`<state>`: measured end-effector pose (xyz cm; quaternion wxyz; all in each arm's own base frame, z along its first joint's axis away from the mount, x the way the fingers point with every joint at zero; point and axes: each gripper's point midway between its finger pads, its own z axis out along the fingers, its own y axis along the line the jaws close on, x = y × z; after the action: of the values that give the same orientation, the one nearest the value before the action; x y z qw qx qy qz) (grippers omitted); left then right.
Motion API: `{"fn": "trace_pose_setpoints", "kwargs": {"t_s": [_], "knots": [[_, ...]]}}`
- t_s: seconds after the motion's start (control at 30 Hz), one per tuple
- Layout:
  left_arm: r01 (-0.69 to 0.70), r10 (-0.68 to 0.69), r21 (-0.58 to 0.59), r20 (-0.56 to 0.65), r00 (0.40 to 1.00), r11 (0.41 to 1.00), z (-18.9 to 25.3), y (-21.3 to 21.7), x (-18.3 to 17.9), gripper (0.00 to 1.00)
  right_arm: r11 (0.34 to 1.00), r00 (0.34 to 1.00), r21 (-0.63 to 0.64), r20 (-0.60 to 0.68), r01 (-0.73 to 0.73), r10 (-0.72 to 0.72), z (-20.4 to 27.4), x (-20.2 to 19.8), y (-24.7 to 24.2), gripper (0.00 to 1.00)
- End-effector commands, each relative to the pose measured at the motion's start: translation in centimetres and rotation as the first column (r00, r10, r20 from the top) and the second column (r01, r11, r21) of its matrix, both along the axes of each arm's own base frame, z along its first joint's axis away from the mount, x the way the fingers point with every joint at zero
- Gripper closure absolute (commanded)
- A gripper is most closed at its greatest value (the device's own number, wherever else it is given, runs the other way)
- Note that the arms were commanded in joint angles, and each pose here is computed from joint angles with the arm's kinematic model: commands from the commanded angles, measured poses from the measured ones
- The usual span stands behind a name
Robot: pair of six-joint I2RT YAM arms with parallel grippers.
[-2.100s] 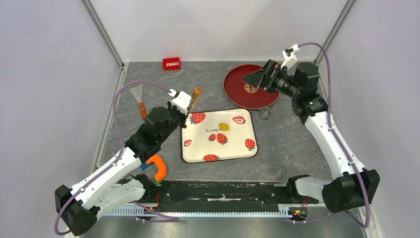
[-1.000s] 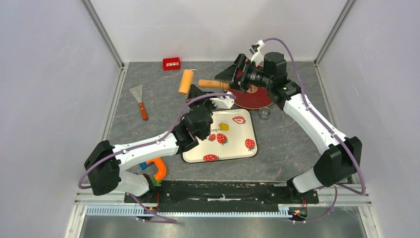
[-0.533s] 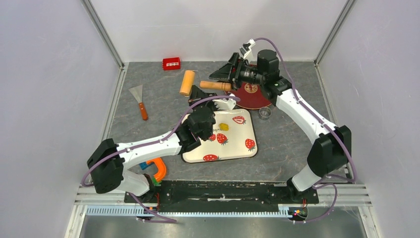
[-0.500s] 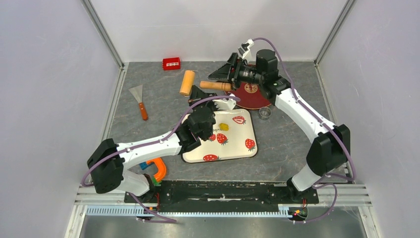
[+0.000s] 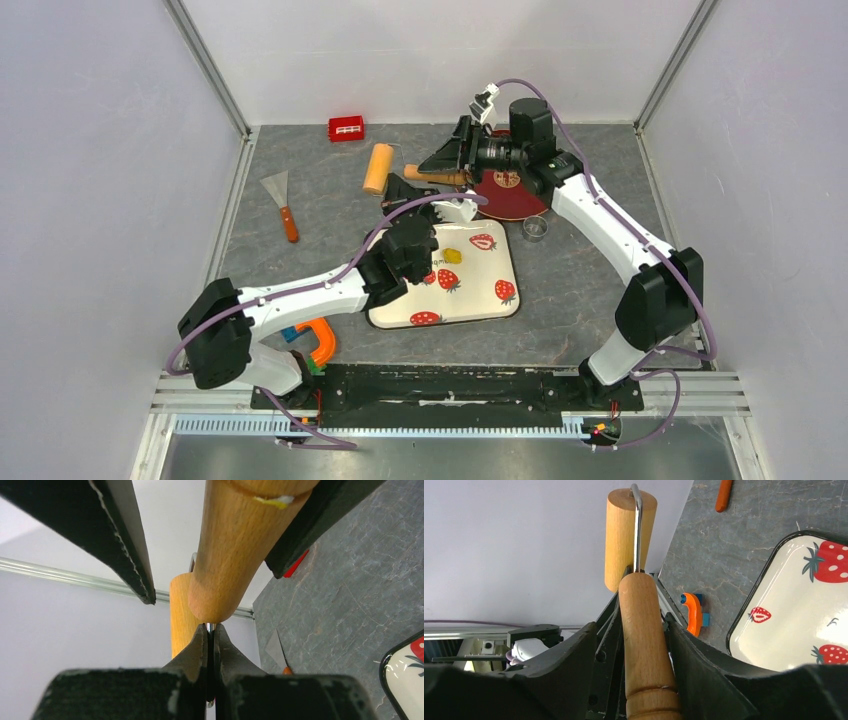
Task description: Roll out the dumpling wrappers from the dough
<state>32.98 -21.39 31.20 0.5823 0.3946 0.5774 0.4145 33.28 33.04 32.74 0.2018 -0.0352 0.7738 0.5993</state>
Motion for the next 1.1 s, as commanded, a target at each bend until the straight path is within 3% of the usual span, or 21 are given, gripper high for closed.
{"fn": "trace_pose_setpoints", "kwargs": {"t_s": [0.0,0.2,0.3,0.43,0.5,0.63,0.7,0.8,0.97,1.07], "knots": [[0.008,-0.007,-0.036,0.050,0.999,0.999,2.9,-0.8,0.0,0.98,0.999,0.998,0.013,0.044,-0.043,0.043,1.4,-1.0,0.3,0.45],[0.003,-0.001,-0.040,0.044,0.999,0.999,2.5,-0.9,-0.2,0.98,0.999,0.999,0.004,0.025,-0.032,0.032,0.6,-1.1,0.3,0.56],[0.004,-0.002,-0.042,0.044,0.999,0.999,2.4,-0.9,-0.3,0.98,0.999,0.999,0.015,0.027,-0.030,0.029,0.8,-1.2,0.3,0.67],[0.002,0.001,-0.055,0.049,0.999,0.998,2.6,-0.9,-0.3,0.98,1.000,0.999,0.021,0.032,-0.022,0.021,0.7,-1.2,0.3,0.92],[0.002,0.002,-0.064,0.053,0.999,0.998,2.8,-0.9,-0.3,0.98,1.000,0.999,0.021,0.044,-0.015,0.014,0.8,-1.1,0.3,0.99],[0.005,0.001,-0.104,0.057,0.998,0.995,2.9,-1.0,-0.4,0.93,1.000,0.998,0.017,0.068,-0.002,0.001,0.9,-0.9,0.1,1.00],[0.011,-0.002,-0.147,0.059,0.998,0.989,2.8,-0.9,-0.4,0.48,1.000,0.997,0.012,0.077,0.009,-0.009,0.7,-0.6,0.0,1.00],[0.021,-0.010,-0.211,0.051,0.999,0.977,2.2,-0.9,-0.6,0.22,1.000,0.996,-0.002,0.088,0.022,-0.022,0.3,-0.2,-0.3,1.00],[0.013,-0.019,-0.338,-0.013,1.000,0.941,0.0,-0.5,-1.2,0.18,0.995,0.991,-0.053,0.107,0.084,-0.078,-1.5,1.3,-2.3,1.00],[0.005,-0.059,-0.483,-0.098,0.993,0.876,-2.1,-0.6,-2.1,0.18,0.987,0.985,-0.100,0.137,0.123,-0.109,-2.7,2.1,-4.1,1.00]]}}
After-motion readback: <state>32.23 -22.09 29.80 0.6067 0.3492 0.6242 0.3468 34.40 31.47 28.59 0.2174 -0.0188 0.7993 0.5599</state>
